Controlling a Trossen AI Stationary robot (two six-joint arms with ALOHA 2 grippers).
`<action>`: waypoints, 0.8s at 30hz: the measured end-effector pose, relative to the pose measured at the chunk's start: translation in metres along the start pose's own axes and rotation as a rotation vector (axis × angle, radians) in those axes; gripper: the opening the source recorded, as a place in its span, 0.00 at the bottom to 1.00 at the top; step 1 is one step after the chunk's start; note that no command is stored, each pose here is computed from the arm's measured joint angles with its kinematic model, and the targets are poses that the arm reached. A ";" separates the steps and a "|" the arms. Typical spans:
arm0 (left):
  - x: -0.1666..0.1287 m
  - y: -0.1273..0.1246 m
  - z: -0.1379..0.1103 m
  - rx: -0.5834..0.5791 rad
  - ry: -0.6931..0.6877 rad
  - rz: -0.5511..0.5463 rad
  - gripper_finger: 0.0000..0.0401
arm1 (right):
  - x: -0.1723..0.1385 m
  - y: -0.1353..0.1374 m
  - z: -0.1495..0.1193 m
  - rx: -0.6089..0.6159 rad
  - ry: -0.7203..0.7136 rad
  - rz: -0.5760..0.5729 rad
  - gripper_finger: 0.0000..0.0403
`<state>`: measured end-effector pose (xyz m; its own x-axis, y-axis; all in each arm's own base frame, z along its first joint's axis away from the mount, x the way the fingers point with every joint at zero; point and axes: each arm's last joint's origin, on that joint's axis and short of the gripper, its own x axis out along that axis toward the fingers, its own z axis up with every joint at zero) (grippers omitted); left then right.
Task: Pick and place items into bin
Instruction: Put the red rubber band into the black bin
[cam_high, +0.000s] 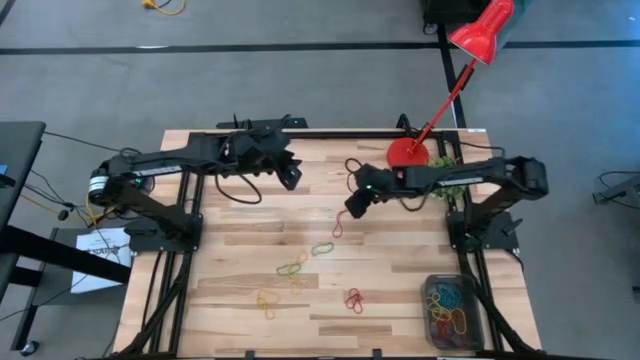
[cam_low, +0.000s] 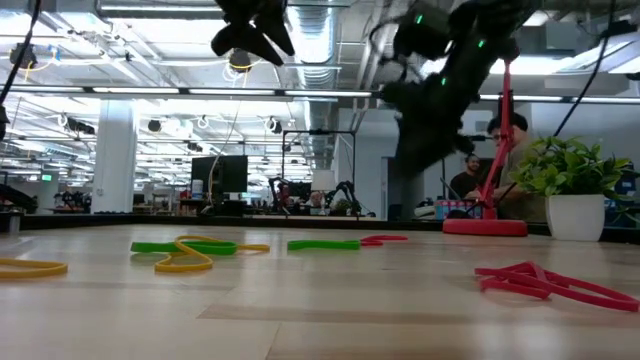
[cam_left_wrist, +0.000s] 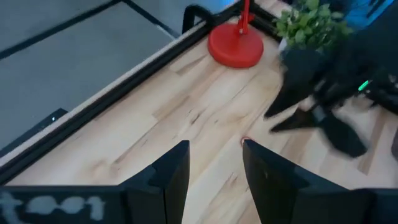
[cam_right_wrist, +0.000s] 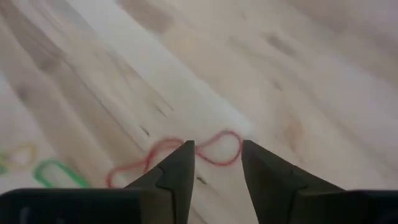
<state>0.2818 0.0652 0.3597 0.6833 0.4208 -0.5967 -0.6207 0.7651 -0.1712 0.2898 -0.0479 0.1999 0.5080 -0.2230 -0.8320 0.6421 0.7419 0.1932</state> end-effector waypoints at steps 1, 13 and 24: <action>-0.003 0.000 0.000 0.000 -0.008 0.002 0.35 | 0.007 -0.001 -0.002 0.000 0.026 -0.005 0.31; -0.005 0.000 -0.002 0.011 0.006 0.018 0.35 | 0.053 0.002 -0.010 0.000 0.165 -0.089 0.29; -0.005 0.000 -0.002 0.011 0.007 0.018 0.35 | 0.084 0.005 -0.014 0.056 0.229 -0.160 0.29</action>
<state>0.2778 0.0617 0.3608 0.6693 0.4313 -0.6050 -0.6285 0.7629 -0.1514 0.3278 -0.0546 0.1235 0.2589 -0.1816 -0.9487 0.7376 0.6714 0.0728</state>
